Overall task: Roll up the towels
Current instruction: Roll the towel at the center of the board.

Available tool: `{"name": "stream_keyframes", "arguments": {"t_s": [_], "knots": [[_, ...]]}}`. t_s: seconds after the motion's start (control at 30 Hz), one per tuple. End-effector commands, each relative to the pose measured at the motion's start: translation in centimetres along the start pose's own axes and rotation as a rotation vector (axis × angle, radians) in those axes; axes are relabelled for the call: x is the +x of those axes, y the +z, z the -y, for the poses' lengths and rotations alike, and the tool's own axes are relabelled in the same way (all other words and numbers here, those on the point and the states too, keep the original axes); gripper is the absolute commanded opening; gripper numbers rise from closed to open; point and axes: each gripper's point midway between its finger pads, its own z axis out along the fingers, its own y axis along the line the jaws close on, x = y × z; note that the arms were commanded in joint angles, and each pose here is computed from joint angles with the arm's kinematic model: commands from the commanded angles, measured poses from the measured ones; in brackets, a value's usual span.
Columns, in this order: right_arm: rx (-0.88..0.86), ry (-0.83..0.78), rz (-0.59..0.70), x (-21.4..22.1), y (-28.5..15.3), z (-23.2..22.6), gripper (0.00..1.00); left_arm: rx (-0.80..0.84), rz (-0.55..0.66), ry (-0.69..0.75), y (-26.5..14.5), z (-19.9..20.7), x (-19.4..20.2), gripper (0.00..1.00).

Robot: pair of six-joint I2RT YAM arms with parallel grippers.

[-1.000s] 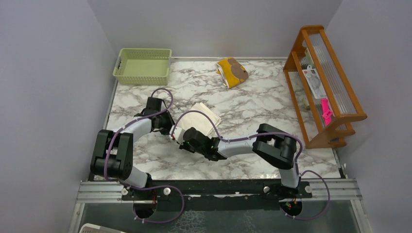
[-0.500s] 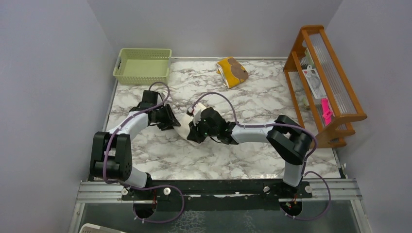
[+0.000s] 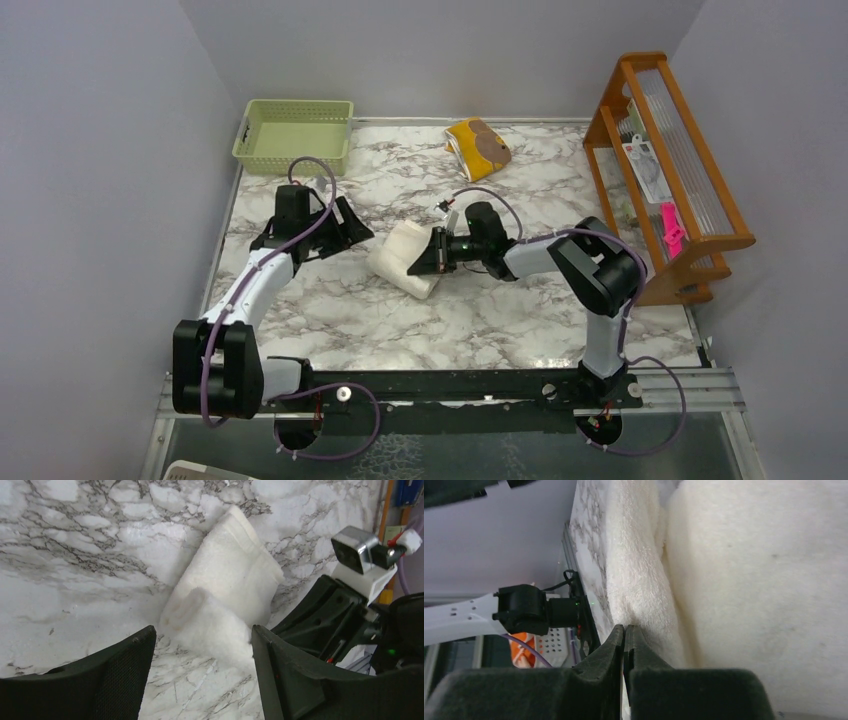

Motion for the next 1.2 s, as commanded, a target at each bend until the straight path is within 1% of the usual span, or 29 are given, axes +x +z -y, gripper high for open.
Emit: {"name": "stream_keyframes", "arguments": {"t_s": [0.0,0.2,0.3,0.47,0.6,0.67,0.77,0.83,0.87,0.9,0.97,1.0,1.03,1.17], "knots": [[-0.070,0.161,-0.041,0.0,-0.3,0.2,0.01,0.074,-0.035,-0.036,0.4,0.2,2.2,0.72],[0.007,0.332,-0.070,1.0,0.3,3.4,0.01,0.098,-0.073,-0.063,0.6,0.4,4.8,0.72],[0.038,0.386,-0.091,1.8,0.6,4.7,0.01,0.107,-0.098,-0.085,1.2,0.5,6.1,0.72],[0.073,0.413,-0.110,2.4,1.0,5.9,0.01,0.116,-0.152,-0.097,3.0,0.8,8.5,0.71],[0.083,0.400,-0.111,2.1,1.1,6.0,0.01,0.070,-0.176,-0.090,4.8,-0.6,9.4,0.69],[0.089,0.387,-0.113,2.0,1.1,6.0,0.01,0.012,-0.168,-0.071,5.7,-2.0,9.4,0.65],[0.104,0.363,-0.120,1.9,0.9,6.0,0.01,-0.053,-0.144,-0.038,6.8,-3.4,8.5,0.49],[0.112,0.321,-0.128,1.6,0.8,5.8,0.01,-0.065,-0.127,-0.027,7.2,-3.6,7.7,0.34],[0.116,0.284,-0.128,1.3,0.8,5.7,0.01,-0.067,-0.122,-0.026,7.3,-3.5,7.3,0.20],[0.120,0.244,-0.126,1.0,0.6,5.5,0.01,-0.068,-0.115,-0.022,7.4,-3.4,6.9,0.12],[0.129,0.125,-0.114,0.0,0.2,4.8,0.01,-0.080,-0.105,-0.010,7.4,-3.2,6.1,0.01],[0.153,0.059,-0.104,-0.5,-0.1,4.6,0.04,-0.087,-0.105,-0.001,7.3,-3.1,5.8,0.00],[0.188,-0.031,-0.086,-1.3,-0.5,4.3,0.14,-0.093,-0.105,0.009,7.2,-3.0,5.5,0.00],[0.376,-0.480,0.063,-4.9,-2.5,0.7,0.46,-0.127,-0.123,0.040,6.5,-3.1,5.1,0.00]]}}
